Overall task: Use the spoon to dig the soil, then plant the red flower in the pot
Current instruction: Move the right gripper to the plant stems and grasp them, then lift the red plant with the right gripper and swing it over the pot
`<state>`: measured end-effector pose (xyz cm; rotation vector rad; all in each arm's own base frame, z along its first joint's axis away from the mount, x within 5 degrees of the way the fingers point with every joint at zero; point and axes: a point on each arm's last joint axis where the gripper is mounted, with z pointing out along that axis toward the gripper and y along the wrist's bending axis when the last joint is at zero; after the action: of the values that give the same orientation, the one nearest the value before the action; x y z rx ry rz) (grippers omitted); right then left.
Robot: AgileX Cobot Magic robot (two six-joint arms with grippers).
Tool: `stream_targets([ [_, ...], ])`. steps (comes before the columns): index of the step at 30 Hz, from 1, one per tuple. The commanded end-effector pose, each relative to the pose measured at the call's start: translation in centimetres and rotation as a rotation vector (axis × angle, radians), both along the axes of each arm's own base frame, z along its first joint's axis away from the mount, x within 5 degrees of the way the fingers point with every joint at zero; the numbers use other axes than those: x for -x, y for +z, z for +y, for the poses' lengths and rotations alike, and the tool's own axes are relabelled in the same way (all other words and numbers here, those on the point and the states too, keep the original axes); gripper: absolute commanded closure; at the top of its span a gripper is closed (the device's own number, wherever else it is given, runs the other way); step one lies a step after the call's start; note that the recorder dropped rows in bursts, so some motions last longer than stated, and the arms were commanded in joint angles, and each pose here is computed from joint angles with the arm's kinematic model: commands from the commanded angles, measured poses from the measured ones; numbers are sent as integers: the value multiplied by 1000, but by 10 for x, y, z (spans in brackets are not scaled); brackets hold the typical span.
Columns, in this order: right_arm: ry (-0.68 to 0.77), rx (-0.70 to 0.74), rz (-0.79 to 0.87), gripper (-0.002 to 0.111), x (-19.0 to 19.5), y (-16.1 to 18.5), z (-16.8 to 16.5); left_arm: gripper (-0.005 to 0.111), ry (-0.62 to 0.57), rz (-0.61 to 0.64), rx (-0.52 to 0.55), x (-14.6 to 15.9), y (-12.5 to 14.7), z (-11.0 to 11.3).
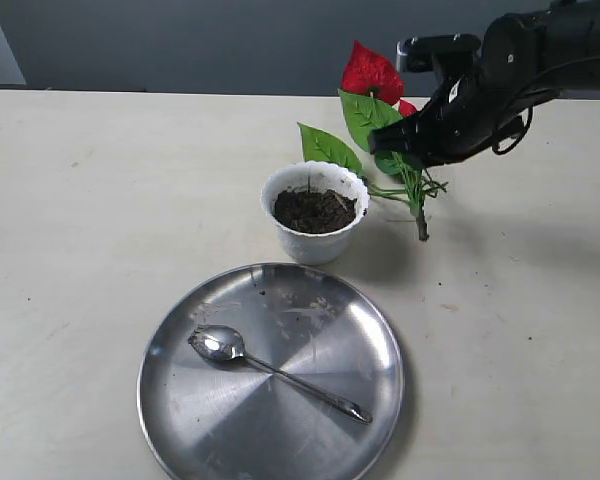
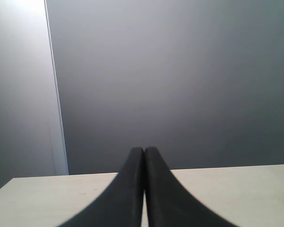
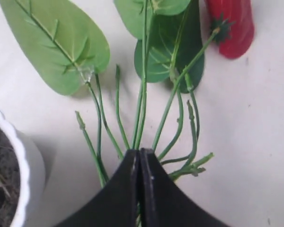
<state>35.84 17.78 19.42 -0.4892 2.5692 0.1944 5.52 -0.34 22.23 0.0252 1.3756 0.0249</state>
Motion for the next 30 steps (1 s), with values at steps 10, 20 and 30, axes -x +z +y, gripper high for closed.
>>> stream_targets([
  [10, 16, 39, -19, 109, 10, 29, -10, 106, -10, -9, 11, 0, 1, -1],
  [20, 49, 38, -40, 80, -5, -3, -1, 106, -10, -9, 11, 0, 1, -1],
  [30, 93, 100, 13, 63, -26, -29, 7, 106, -10, -9, 11, 0, 1, -1],
])
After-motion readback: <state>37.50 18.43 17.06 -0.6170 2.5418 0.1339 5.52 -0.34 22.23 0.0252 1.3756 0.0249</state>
